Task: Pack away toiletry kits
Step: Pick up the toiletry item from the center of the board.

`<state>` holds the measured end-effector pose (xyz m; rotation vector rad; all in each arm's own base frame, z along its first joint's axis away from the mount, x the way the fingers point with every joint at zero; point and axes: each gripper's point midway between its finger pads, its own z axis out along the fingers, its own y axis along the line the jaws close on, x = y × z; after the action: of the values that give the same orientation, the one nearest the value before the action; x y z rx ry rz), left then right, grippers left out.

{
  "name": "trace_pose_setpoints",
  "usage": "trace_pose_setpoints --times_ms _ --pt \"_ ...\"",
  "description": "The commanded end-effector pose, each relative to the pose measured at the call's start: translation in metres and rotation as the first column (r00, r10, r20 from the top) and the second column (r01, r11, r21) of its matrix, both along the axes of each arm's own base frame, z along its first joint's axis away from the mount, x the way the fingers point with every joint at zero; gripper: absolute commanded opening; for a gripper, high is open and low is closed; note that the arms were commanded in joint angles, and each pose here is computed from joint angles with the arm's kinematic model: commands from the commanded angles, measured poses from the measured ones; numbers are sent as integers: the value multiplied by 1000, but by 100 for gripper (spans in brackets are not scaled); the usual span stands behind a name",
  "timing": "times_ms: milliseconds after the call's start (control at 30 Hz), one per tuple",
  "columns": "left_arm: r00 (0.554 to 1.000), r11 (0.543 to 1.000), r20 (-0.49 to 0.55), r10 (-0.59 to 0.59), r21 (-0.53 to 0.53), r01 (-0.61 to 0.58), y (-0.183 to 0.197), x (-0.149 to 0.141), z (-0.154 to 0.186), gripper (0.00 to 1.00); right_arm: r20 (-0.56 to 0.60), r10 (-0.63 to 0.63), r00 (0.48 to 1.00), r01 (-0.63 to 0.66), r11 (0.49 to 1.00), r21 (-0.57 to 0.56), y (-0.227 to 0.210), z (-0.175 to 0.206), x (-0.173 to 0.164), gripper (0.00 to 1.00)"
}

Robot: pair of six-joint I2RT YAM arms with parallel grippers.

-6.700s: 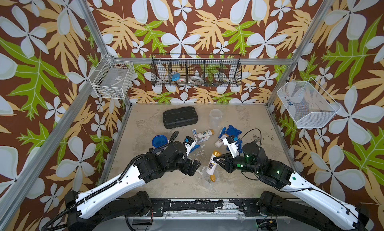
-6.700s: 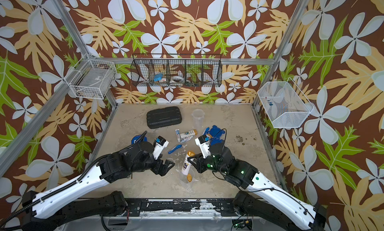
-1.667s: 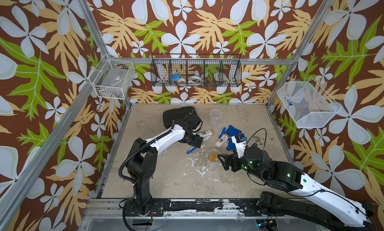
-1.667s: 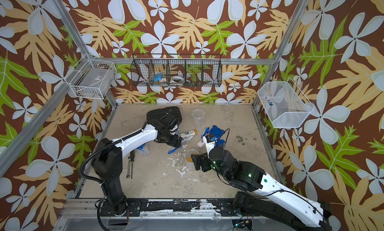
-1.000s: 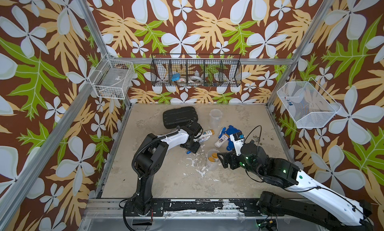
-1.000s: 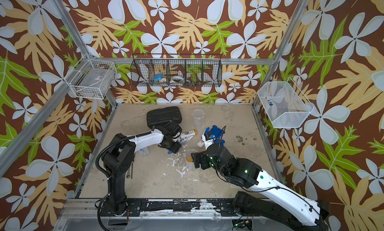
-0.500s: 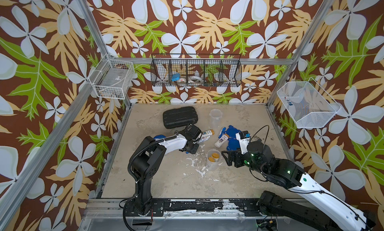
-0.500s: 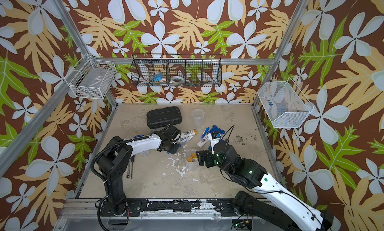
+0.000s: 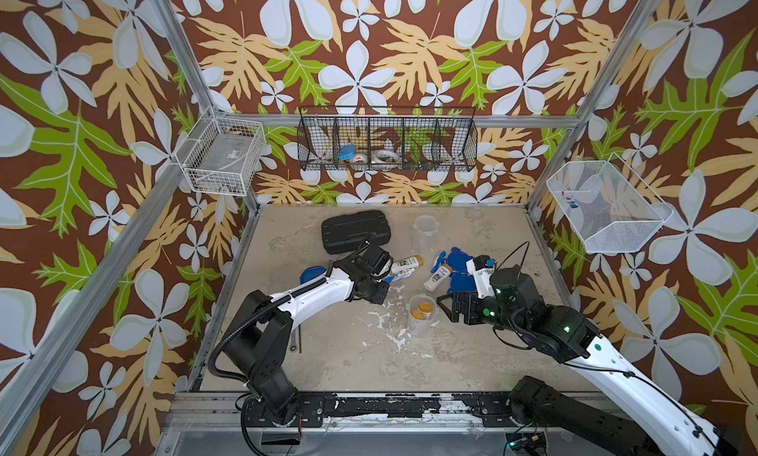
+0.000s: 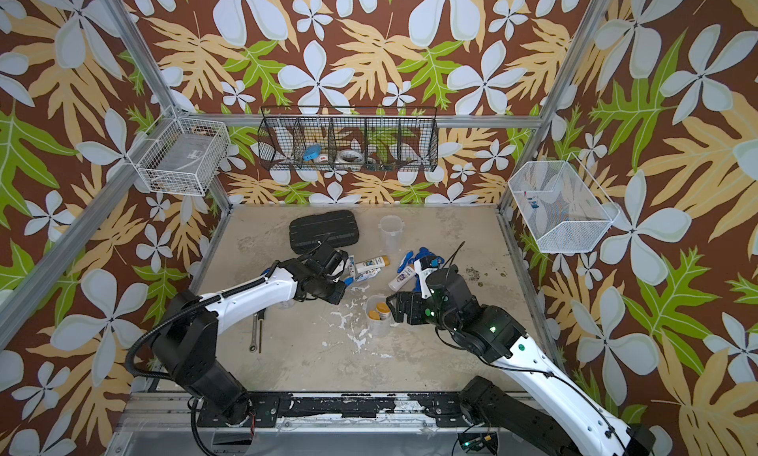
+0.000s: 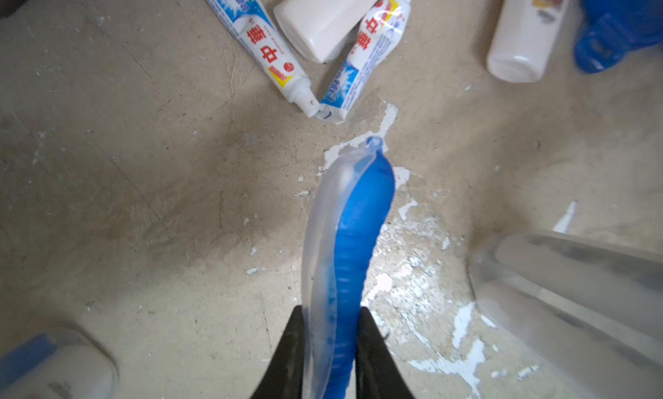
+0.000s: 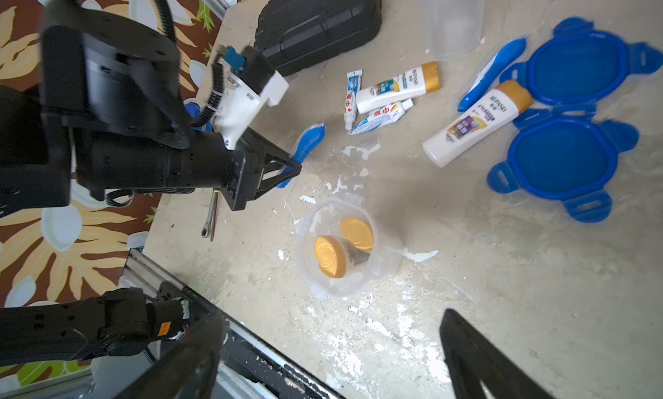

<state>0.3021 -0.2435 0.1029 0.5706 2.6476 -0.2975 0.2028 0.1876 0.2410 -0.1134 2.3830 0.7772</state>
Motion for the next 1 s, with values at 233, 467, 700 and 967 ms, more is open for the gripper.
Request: trace_pose_setpoints --times_ms 233,467,700,967 --pt "978 956 179 -107 -251 151 -41 -55 101 16 -38 153 987 -142 967 210 56 17 6 99" --pt "953 913 252 -168 -325 247 -57 -88 125 16 -49 217 975 -196 941 278 81 18 13 97" --pt "940 882 268 -213 -360 303 -74 -99 133 16 -96 234 968 -195 933 304 90 -2 13 87" --pt "937 882 255 -238 -347 319 -78 -107 124 14 -87 224 971 -187 933 308 90 0 15 48"
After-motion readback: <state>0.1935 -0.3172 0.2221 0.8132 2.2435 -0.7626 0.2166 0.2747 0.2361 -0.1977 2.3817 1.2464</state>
